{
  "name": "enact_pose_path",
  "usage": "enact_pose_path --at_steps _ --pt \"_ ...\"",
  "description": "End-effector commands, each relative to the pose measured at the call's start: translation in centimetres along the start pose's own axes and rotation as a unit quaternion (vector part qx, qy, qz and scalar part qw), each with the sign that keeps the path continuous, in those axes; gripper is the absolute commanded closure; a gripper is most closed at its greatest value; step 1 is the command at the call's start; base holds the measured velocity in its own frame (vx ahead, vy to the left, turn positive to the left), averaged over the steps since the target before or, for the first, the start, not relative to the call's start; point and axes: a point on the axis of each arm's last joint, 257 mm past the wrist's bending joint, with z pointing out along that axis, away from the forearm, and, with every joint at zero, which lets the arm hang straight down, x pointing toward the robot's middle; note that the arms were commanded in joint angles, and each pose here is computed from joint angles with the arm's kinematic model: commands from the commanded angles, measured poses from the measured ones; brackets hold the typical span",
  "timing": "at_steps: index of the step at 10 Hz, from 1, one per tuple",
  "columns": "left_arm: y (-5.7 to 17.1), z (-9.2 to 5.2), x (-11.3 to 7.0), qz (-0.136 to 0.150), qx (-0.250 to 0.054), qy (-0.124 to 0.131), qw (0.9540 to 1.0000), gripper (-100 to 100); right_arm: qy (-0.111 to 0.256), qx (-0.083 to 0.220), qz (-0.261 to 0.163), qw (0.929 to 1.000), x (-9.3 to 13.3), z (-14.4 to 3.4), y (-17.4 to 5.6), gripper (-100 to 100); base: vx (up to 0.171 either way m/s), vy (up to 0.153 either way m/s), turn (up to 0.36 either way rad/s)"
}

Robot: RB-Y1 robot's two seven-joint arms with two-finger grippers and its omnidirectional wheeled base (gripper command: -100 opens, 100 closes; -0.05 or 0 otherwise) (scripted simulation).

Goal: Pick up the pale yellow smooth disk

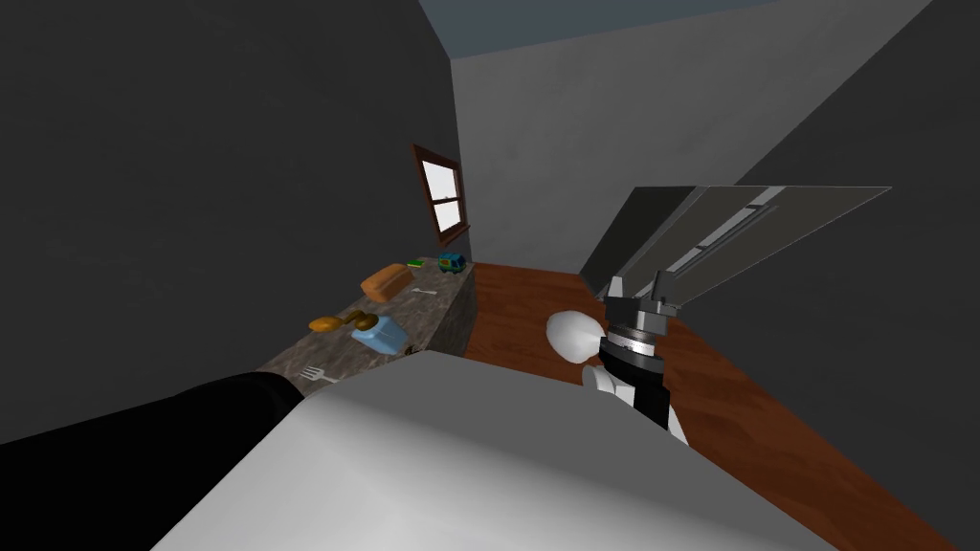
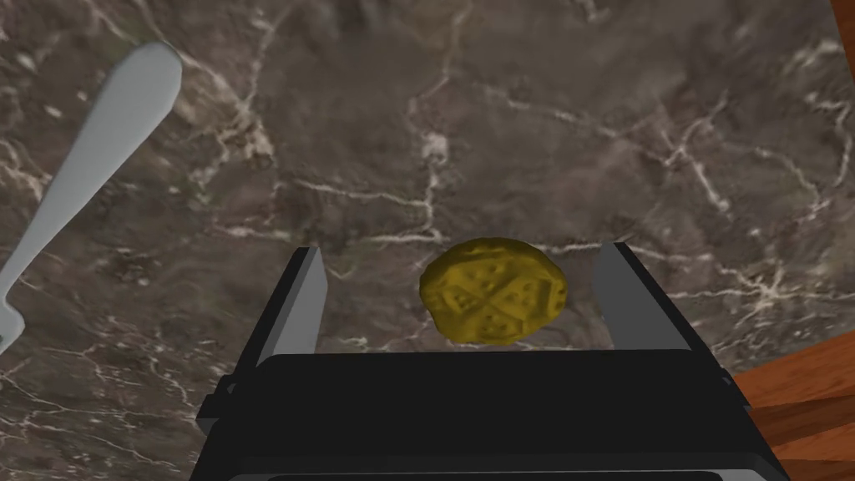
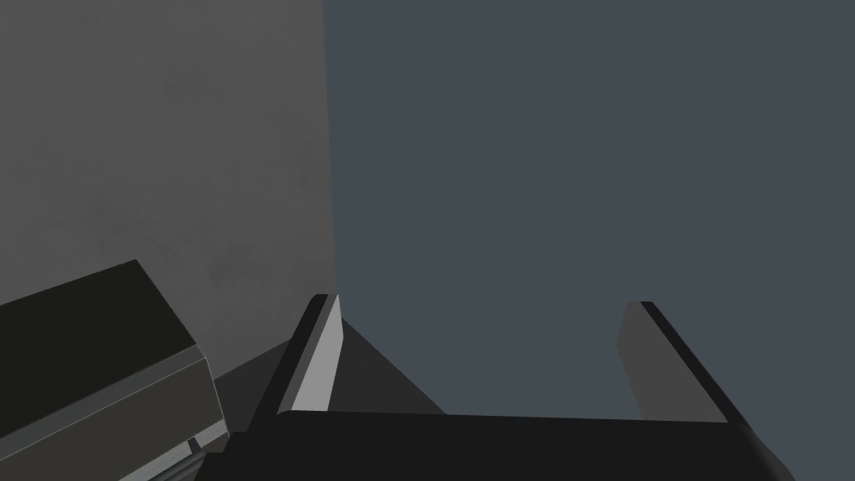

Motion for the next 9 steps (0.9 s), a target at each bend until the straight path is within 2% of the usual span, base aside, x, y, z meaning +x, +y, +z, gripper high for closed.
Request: enact_pose_path --at_steps 1,2,3,4,7,8,9 --pt "1.4 0.1 -0.1 -0.007 -0.017 0.005 0.9998 -100 0.000 0.000 0.000 1.0000 0.0 0.0 0.0 0 -0.038 0.069 -0.015" --pt "0.9 0.0 -0.1 -0.004 -0.011 0.003 0.9999 -100 0.000 0.000 0.000 1.0000 0.0 0.0 0.0 0 -0.016 0.031 -0.003" --pt "1.1 0.0 -0.2 -0.004 -0.012 0.003 0.9999 0 0.000 0.000 0.000 1.0000 0.0 0.0 0.0 0 -0.003 0.006 -0.001" --pt "0.9 1.0 -0.3 -0.007 -0.012 0.003 0.9999 -100 0.000 0.000 0.000 1.0000 0.0 0.0 0.0 0 -0.007 -0.006 -0.035" --pt "0.8 2.2 -0.5 -0.010 -0.013 0.003 0.9999 -100 0.000 0.000 0.000 1.0000 0.0 0.0 0.0 0 -0.008 -0.013 -0.024" --pt "0.8 2.0 -0.4 -0.009 -0.013 0.003 0.9999 -100 0.000 0.000 0.000 1.0000 0.0 0.0 0.0 0 -0.002 -0.005 -0.004" --pt "0.8 2.0 -0.5 -0.009 -0.013 0.003 0.9999 100 0.000 0.000 0.000 1.0000 0.0 0.0 0.0 0 -0.002 -0.003 0.013"
